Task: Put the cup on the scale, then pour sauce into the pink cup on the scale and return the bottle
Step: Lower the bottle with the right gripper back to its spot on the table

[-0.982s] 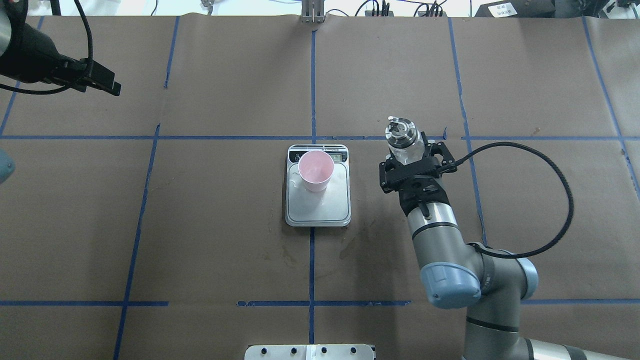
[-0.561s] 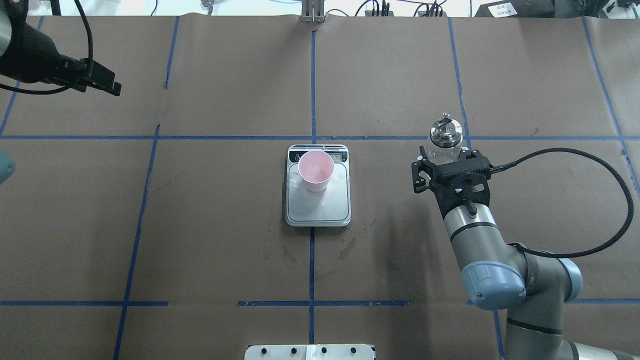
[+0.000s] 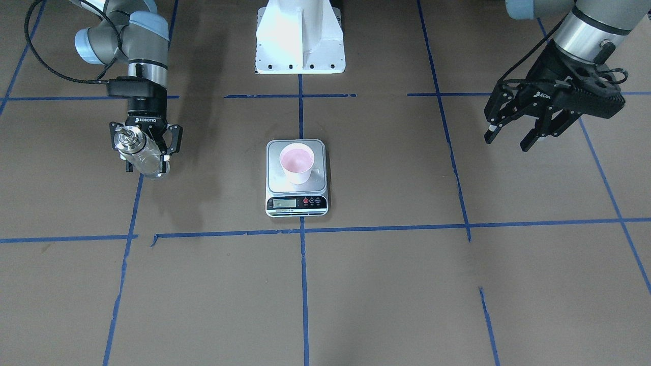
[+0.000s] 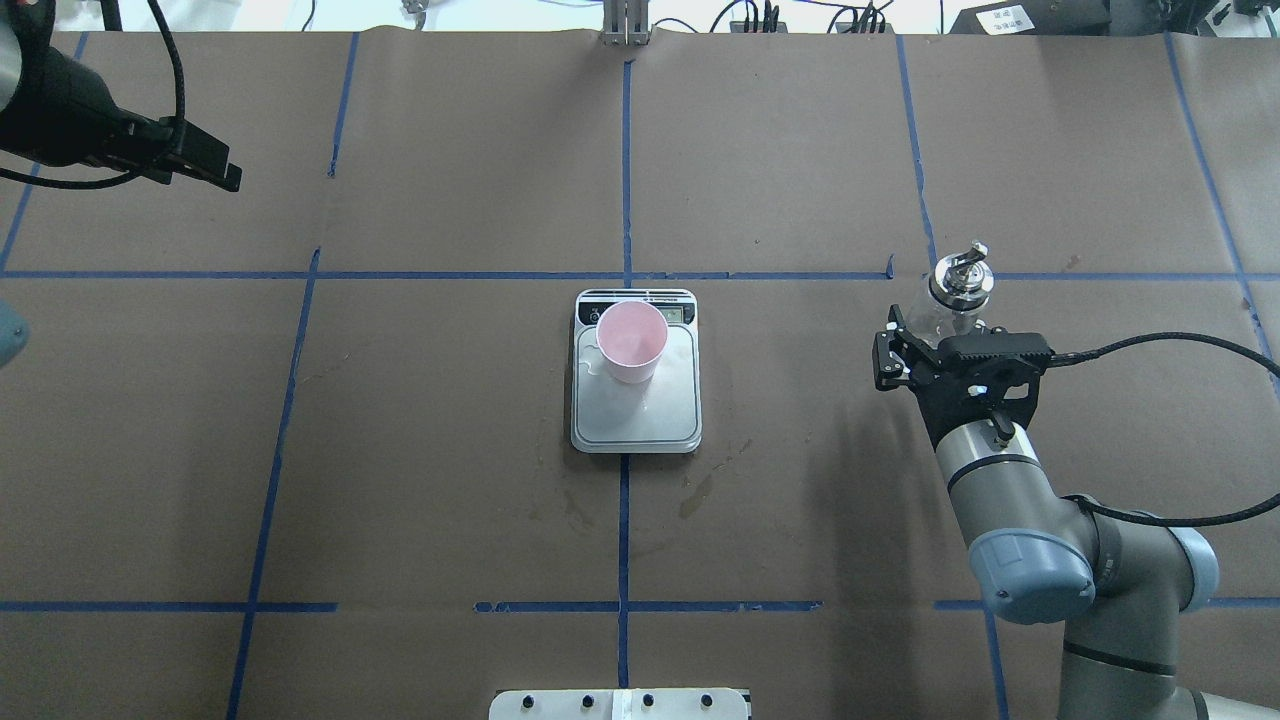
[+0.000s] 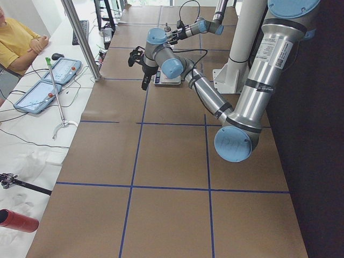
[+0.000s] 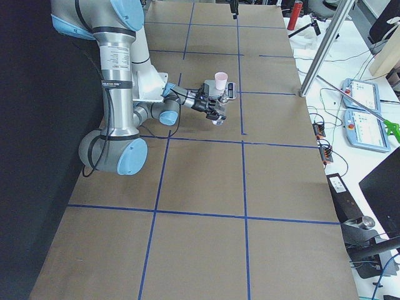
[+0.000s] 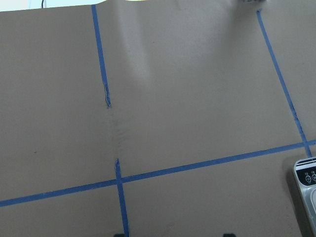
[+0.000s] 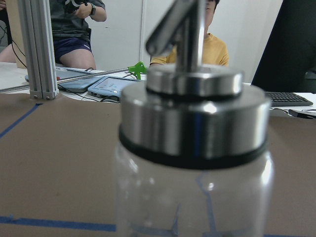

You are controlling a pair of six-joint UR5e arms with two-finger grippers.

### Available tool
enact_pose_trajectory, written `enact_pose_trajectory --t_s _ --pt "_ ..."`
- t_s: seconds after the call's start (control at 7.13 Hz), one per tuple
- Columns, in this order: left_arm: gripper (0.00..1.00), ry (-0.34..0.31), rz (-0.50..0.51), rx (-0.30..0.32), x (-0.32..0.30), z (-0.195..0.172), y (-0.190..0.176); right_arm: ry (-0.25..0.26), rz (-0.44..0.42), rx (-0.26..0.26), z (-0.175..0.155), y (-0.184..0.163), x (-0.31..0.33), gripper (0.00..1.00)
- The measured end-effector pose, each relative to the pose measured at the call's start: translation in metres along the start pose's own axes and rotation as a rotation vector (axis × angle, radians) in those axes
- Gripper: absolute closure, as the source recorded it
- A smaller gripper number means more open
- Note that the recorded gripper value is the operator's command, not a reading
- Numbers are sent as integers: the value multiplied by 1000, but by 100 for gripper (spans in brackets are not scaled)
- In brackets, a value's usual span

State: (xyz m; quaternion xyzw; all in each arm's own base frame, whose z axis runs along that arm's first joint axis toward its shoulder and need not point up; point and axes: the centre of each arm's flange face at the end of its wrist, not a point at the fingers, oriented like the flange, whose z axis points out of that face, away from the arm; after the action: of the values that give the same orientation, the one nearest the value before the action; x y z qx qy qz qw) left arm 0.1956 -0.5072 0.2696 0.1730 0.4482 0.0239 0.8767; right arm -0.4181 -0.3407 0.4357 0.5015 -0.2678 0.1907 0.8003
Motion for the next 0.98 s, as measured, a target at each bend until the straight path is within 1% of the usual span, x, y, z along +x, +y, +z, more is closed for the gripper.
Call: enact_pose_trajectory --t_s 0.28,0.7,0.98 --pt "27 2 2 2 1 -1 0 24 20 -19 12 25 16 100" --pt "27 -2 -1 -1 3 -5 2 37 23 -26 17 38 30 100" --pt "27 -4 -3 -4 6 -9 3 35 16 -29 16 43 29 100"
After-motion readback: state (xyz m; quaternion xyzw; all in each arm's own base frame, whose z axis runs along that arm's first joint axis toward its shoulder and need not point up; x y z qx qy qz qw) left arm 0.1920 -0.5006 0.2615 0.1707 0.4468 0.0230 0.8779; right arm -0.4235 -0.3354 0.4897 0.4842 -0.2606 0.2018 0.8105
